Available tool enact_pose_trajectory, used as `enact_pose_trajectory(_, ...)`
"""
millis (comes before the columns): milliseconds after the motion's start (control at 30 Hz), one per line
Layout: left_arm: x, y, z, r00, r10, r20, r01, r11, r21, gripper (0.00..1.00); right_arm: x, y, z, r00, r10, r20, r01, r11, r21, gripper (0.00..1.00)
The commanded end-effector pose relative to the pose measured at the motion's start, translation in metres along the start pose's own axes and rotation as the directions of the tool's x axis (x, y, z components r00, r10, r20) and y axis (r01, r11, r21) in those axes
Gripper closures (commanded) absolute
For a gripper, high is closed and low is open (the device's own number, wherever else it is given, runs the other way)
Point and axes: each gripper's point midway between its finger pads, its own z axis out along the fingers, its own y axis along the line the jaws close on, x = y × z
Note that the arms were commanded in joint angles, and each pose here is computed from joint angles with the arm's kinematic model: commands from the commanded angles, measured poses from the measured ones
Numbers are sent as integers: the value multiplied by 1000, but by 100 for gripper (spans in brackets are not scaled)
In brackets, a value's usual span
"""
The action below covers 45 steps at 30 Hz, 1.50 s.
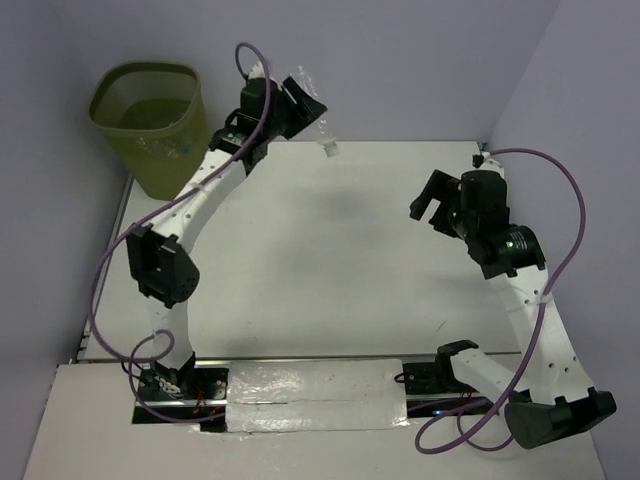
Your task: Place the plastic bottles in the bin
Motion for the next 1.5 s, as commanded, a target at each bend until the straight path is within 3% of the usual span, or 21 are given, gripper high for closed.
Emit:
enact_pose_trajectory(0,-63,-34,-71,935,333,123,-335,942,2,54,-14,-5,-7,996,46,74,-48,999,25,0)
enact_pose_trajectory(33,-73,-35,-82,891,426,153,-428,904,-25,53,-15,-2,-7,996,49,75,-50,999,14,0)
enact_pose_trajectory(133,-121,-34,-127,777,574,257,-544,819,-183,49,-21,2,-7,996,46,83,-46,999,5,0)
enact_pose_trajectory(200,-159,-22,-161,710,642,288,-560,764,-320,49,-24,3,-7,995,42,88,-42,999,2,0)
enact_pose_trajectory(367,-243,13,-242,665,624,411,-449,773,-447,51,-23,7,-1,996,47,70,-47,999,-7,0)
enact_pose_trajectory(500,-274,42,-268,665,602,442,-370,780,-505,53,-19,12,1,997,59,55,-58,998,-30,0)
enact_pose_trajectory(600,-294,73,-268,696,573,433,-312,784,-537,52,-17,13,1,997,65,49,-63,997,-38,0)
enact_pose_trajectory(667,-302,99,-252,737,543,403,-291,792,-536,49,-15,12,1,997,68,45,-66,997,-37,0)
enact_pose_trajectory(933,-323,161,-216,794,455,404,-197,821,-536,44,-8,11,1,996,78,31,-77,996,-43,0)
enact_pose_trajectory(1033,-322,175,-203,801,445,401,-194,826,-529,34,-5,10,2,996,82,21,-81,996,-44,0)
enact_pose_trajectory(1100,-319,187,-198,816,433,382,-178,818,-547,8,-4,10,2,996,83,18,-82,996,-42,0)
enact_pose_trajectory(1133,-319,190,-199,818,430,382,-169,814,-556,1,-3,9,3,996,83,17,-82,996,-41,0)
enact_pose_trajectory(1300,-321,179,-208,803,446,395,-180,814,-553,1,-4,8,3,997,76,20,-76,997,-35,0)
enact_pose_trajectory(1467,-332,135,-230,767,477,429,-227,828,-513,1,-5,9,3,997,79,23,-78,996,-38,0)
